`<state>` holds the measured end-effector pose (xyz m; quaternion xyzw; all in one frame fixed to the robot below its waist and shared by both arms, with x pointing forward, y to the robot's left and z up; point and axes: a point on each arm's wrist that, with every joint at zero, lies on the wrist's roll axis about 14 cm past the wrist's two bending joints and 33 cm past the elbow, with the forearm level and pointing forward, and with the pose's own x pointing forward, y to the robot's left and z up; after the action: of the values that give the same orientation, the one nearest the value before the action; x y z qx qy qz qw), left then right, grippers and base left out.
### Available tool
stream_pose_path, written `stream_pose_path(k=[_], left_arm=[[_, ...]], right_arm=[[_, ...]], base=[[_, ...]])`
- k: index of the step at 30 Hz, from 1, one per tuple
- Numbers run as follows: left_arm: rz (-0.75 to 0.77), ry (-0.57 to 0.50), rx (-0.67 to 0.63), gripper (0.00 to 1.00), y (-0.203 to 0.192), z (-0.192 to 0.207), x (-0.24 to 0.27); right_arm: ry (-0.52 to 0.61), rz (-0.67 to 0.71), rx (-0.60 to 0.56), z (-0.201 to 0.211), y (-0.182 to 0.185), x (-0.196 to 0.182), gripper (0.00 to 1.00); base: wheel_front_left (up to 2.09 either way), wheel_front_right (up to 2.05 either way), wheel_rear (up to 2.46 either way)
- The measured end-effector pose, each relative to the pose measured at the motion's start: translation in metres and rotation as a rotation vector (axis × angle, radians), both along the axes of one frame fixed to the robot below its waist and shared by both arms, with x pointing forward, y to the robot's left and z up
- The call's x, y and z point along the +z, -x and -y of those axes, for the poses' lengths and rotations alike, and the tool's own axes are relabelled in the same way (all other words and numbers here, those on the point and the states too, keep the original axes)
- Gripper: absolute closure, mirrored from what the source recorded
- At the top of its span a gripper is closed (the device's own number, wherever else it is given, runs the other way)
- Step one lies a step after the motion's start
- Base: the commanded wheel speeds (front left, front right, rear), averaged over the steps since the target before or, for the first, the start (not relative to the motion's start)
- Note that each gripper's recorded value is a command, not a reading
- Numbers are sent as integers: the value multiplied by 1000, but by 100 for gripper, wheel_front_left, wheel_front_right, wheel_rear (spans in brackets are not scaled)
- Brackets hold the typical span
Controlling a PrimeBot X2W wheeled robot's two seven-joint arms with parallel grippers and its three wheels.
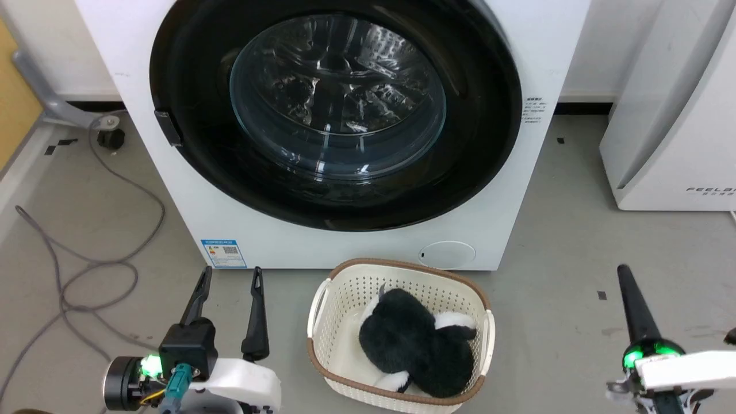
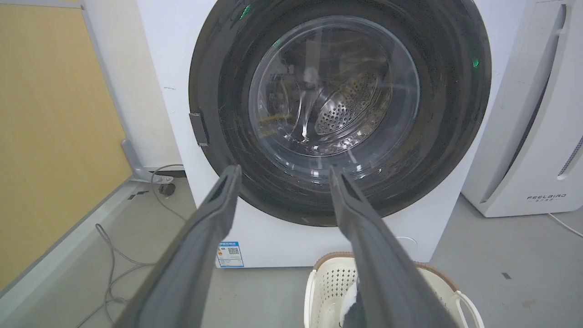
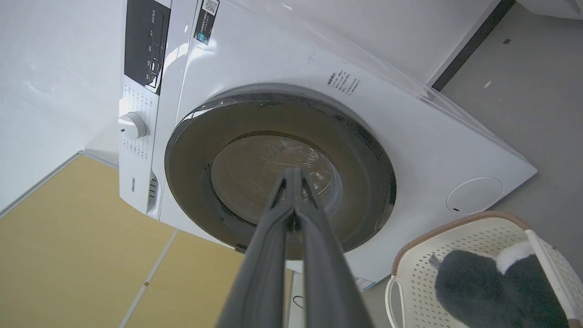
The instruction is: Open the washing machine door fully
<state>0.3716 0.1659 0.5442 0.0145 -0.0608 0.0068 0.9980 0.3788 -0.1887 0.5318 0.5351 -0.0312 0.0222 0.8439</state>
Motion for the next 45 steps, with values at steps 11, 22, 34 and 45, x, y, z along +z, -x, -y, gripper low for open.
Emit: stream_pose_path(k=[11,22,34,45], left_arm=[[16,6,23,0,-13,-4,1],[39,4,42,0,-34,-5,2],[42,8,66,0,-56,-8,-6],[46,2,98,0,-68,-14,-12]], right_arm=[[-65,4,-24,11,-39,3,100],[-98,-1,-33,29,-103,5,100],[-151,1,-51,45,-180,10,100],[-176,-27,36,19,-233,8,100]], base=[[0,0,0],[0,0,0],[0,0,0],[0,0,0]])
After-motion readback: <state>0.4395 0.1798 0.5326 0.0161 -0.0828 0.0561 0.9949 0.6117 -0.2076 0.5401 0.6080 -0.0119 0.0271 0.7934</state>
